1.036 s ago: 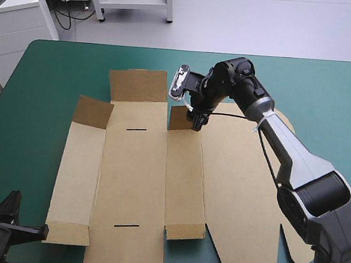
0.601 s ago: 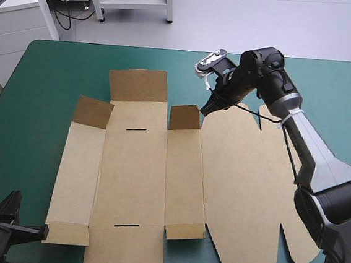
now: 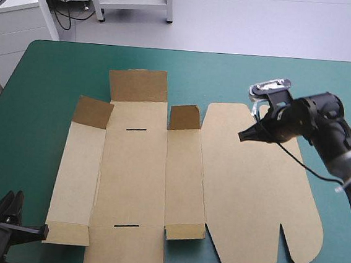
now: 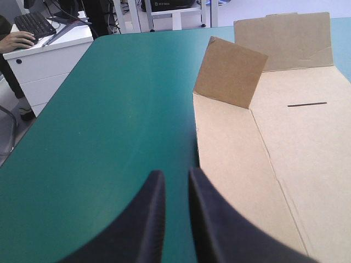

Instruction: Fold the box

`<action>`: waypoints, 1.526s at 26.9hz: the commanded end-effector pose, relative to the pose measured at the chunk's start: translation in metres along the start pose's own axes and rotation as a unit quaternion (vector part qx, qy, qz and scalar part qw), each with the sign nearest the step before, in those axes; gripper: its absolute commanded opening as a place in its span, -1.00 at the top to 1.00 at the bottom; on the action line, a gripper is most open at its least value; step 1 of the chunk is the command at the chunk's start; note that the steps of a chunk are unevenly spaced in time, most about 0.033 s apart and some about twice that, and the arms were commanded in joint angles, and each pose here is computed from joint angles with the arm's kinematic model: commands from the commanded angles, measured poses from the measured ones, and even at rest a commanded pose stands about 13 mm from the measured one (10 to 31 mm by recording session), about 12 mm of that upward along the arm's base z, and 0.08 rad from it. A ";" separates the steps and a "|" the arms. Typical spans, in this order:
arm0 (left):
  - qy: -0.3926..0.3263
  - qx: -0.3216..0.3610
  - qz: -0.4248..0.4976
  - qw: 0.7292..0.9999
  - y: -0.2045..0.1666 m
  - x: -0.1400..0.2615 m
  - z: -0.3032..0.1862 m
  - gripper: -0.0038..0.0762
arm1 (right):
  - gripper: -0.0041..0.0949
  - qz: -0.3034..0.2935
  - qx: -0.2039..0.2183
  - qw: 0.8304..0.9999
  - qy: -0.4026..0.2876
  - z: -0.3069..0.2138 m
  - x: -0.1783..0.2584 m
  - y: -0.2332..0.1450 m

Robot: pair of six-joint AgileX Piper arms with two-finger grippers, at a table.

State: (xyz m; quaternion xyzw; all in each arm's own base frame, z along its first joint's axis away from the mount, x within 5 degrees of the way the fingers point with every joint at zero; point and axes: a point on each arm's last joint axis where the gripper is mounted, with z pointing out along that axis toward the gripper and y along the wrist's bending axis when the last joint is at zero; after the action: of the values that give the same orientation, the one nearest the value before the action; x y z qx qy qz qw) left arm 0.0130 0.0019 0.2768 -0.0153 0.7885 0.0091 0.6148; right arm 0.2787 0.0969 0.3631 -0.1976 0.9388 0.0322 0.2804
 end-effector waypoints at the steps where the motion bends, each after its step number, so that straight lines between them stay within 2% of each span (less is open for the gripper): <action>1: -0.058 0.006 -0.002 0.998 0.000 -0.013 -0.007 -0.07 | 0.93 0.024 0.007 0.997 -0.072 -0.034 0.036 0.001; 2: -0.058 0.006 -0.002 0.998 0.000 -0.013 -0.007 -0.25 | 0.95 0.032 0.007 0.996 -0.080 -0.038 0.051 0.002; 4: -0.058 0.006 -0.002 0.998 0.000 -0.013 -0.007 -0.35 | 0.96 0.044 0.010 0.994 -0.101 -0.042 0.067 0.003; 9: -0.058 0.007 -0.003 0.998 -0.001 -0.013 -0.007 -0.33 | 0.96 0.073 0.017 0.978 -0.194 -0.054 0.132 0.007; 13: -0.071 0.008 -0.003 0.997 -0.001 -0.015 -0.007 -0.32 | 0.96 0.071 0.018 0.974 -0.216 -0.055 0.172 0.010; 22: -0.030 0.020 -0.007 0.999 -0.003 -0.037 0.002 -0.32 | 0.96 0.069 0.020 0.947 -0.314 -0.087 0.212 0.014; 25: 0.003 0.017 -0.004 1.000 -0.003 -0.046 0.011 -0.32 | 0.96 0.068 0.021 0.940 -0.333 -0.090 0.226 0.015; 33: 0.140 0.013 0.010 0.990 -0.004 -0.049 0.050 -0.32 | 0.96 0.069 0.023 0.933 -0.353 -0.089 0.255 0.017; 36: 0.168 0.028 -0.015 0.985 -0.008 -0.047 0.060 -0.32 | 0.96 0.069 0.023 0.928 -0.365 -0.092 0.261 0.017; 41: 0.175 0.045 -0.036 0.983 -0.011 -0.047 0.063 -0.32 | 0.96 0.066 0.028 0.922 -0.382 -0.094 0.267 0.017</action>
State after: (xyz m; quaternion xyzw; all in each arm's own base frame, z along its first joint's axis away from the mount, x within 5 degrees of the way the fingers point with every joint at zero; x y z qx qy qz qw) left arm 0.0808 -0.0046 0.2922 -0.0182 0.9007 -0.0376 0.4324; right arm 0.0201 0.0037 0.2849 -0.0997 0.8012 0.1040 0.5808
